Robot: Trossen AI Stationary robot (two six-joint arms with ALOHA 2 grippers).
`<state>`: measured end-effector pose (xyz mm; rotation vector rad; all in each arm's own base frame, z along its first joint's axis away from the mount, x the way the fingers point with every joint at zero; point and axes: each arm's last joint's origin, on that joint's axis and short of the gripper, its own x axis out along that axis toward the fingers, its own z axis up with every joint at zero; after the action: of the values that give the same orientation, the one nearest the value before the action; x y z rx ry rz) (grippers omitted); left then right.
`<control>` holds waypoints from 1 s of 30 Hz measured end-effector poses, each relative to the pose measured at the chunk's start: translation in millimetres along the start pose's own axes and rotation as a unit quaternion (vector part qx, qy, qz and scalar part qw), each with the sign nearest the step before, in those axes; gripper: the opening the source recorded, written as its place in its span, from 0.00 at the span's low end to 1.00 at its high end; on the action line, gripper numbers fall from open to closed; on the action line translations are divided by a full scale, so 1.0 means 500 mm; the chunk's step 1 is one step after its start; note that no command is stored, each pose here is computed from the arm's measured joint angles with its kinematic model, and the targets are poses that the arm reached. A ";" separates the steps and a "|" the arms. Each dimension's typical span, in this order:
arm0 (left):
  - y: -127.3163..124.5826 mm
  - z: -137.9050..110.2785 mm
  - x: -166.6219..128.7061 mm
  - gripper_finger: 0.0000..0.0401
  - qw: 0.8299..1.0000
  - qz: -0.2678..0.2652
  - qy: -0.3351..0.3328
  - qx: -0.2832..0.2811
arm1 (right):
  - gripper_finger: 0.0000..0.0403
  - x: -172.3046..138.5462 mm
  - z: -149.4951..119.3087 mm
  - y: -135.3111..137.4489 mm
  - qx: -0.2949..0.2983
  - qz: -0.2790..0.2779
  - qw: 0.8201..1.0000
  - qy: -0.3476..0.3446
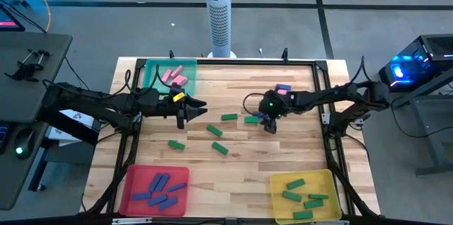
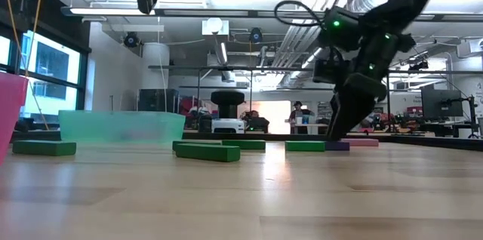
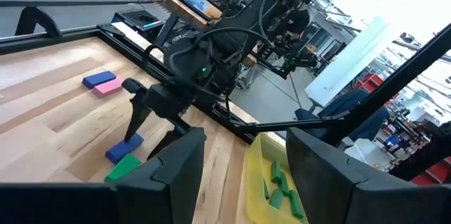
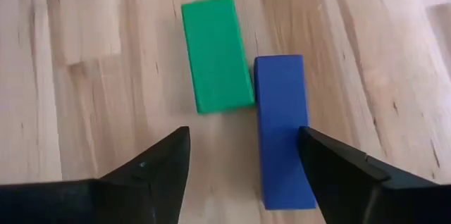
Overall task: Sort blocks
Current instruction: Put the blue block into the red bin
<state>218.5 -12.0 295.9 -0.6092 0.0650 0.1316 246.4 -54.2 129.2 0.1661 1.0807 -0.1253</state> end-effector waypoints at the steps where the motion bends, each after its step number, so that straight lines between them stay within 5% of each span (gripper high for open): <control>1: 0.000 0.000 0.000 0.46 1.000 0.000 0.000 0.000 | 0.59 0.005 -0.008 0.000 -0.002 0.001 1.000 -0.013; 12: 0.000 0.000 0.000 0.46 1.000 0.001 0.001 -0.001 | 0.54 0.021 -0.024 0.010 -0.013 0.002 0.997 -0.070; 21: 0.000 0.000 0.000 0.46 1.000 0.001 0.001 -0.010 | 0.51 -0.049 0.040 0.017 0.011 0.023 0.987 -0.156; 30: 0.000 -0.001 0.000 0.46 1.000 0.001 0.002 -0.009 | 0.51 -0.041 0.008 -0.017 -0.028 -0.036 0.993 -0.107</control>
<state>218.5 -12.0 295.6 -0.6282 0.0673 0.1333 238.5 -62.8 148.7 0.0622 0.8750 -0.1737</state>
